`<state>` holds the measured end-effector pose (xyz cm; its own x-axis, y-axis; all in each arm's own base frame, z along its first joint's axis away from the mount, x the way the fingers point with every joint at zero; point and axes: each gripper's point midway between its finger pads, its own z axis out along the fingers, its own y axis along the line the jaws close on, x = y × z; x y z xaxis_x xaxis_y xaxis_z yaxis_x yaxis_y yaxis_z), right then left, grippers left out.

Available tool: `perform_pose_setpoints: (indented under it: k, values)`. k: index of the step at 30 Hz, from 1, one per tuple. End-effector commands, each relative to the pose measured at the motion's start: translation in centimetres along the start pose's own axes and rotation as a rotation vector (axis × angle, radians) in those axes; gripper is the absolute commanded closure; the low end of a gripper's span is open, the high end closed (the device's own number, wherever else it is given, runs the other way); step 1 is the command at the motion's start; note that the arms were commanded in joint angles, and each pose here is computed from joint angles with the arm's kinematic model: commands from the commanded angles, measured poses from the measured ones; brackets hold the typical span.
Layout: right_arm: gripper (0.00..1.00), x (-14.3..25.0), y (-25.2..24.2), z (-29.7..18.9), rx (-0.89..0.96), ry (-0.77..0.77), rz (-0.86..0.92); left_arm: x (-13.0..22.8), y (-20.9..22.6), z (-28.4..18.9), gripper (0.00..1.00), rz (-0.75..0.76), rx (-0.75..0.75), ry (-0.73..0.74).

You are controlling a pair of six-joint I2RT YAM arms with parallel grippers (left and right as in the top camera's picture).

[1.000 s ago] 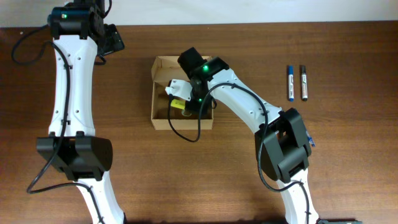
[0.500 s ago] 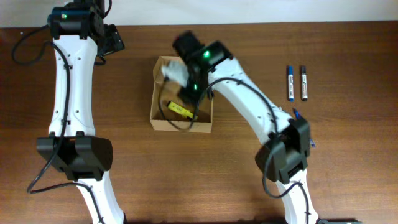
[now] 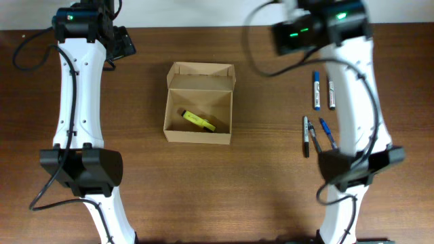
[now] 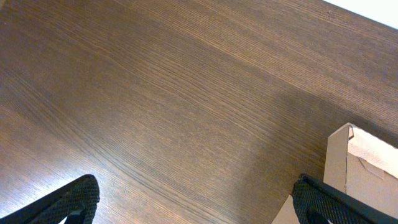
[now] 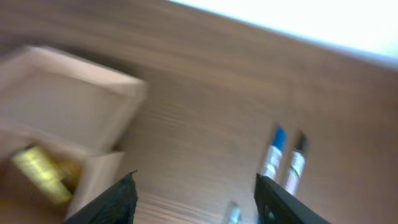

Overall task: Pack container
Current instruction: 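Move the right gripper back and grasp the blue-capped marker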

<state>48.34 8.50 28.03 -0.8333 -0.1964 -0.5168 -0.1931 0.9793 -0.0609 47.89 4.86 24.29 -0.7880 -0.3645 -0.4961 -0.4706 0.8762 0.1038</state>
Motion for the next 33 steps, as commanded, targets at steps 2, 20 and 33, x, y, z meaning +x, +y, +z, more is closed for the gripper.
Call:
perform_pose_setpoints:
  k: [2, 20, 33]
  values:
    - [0.45, 3.9, -5.3, 6.5, -0.019, 0.178, 0.199, -0.4, 0.2, -0.3, 0.00, 0.007, -0.005, -0.016]
    - [0.45, 14.1, -10.4, 18.4, -0.011, 0.382, 0.370, -0.4, 0.2, -0.3, 0.00, 0.007, -0.005, -0.016]
    - [0.45, 17.9, -10.8, 23.5, -0.001, 0.486, 0.385, -0.4, 0.2, -0.3, 0.00, 0.007, -0.005, -0.016]
